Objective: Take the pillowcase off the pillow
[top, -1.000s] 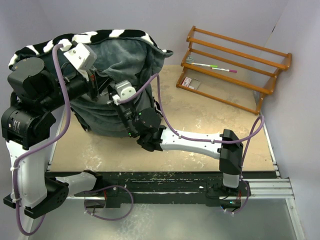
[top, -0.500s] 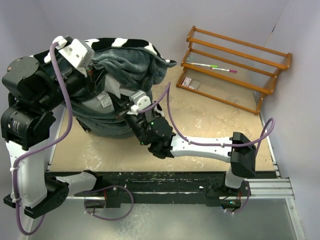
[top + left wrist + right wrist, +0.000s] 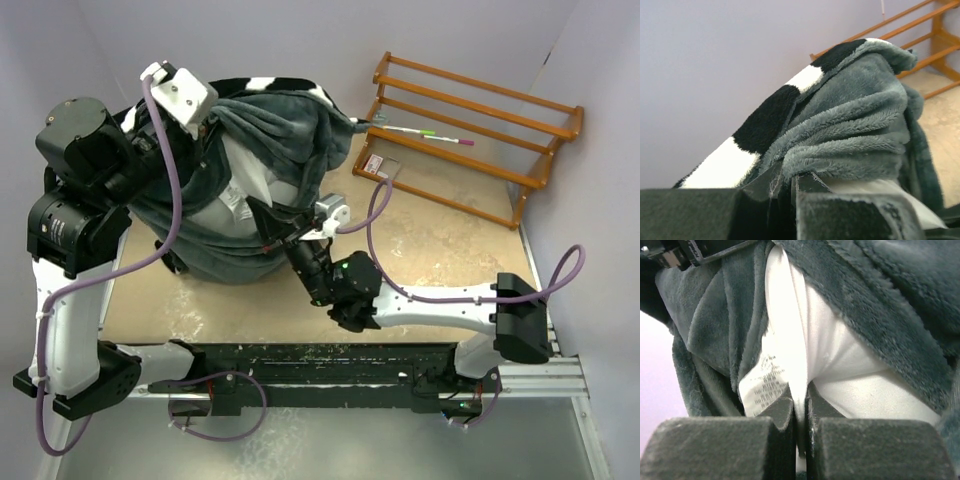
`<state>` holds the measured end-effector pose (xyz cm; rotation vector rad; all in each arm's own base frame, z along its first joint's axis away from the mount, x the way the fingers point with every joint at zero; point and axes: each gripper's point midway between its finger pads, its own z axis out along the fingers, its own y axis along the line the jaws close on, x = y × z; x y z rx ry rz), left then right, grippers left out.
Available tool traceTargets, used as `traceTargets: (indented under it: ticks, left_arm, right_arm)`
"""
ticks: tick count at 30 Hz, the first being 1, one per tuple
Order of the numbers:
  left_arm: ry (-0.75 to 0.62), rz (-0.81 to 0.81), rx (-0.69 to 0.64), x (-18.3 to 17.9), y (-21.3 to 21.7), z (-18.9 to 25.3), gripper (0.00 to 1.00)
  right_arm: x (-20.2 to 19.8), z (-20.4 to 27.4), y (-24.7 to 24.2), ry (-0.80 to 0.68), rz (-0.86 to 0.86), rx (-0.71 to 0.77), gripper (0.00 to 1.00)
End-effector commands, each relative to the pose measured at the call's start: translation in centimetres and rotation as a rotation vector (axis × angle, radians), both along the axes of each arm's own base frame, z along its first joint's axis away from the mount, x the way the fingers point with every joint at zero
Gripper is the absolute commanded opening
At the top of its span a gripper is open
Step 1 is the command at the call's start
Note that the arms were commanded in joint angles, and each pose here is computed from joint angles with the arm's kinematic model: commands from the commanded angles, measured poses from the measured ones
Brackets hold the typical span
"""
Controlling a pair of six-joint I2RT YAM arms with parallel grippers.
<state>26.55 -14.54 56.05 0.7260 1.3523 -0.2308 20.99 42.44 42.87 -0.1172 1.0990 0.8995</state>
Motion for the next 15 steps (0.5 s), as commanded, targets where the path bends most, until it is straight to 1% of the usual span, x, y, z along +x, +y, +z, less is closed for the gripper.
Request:
traceTargets:
  ticks: [1, 4, 6, 10, 15]
  left_arm:
    - [-0.615, 0.460, -0.202, -2.3, 9.9, 16.4, 0.00]
    - [-0.636, 0.526, -0.205, -2.1, 10.9, 16.8, 0.00]
    - [-0.641, 0.534, -0.204, -2.1, 11.0, 17.0, 0.00]
    - [-0.627, 0.534, -0.182, -1.8, 10.9, 16.6, 0.00]
    - [-0.622, 0.658, -0.136, -0.6, 12.5, 16.2, 0.00]
  right_arm:
    - [-1.1, -6.3, 0.0, 0.092, -0.031, -0.159, 0.00]
    - [-3.2, -6.1, 0.7, 0.045, -0.003, -0.186, 0.00]
    - [-4.7, -5.6, 1.3, 0.024, 0.041, -0.182, 0.00]
    - [-6.2, -6.6, 0.6, 0.024, 0.105, -0.183, 0.00]
    - [-7.7, -6.7, -0.4, 0.010, 0.121, -0.204, 0.00]
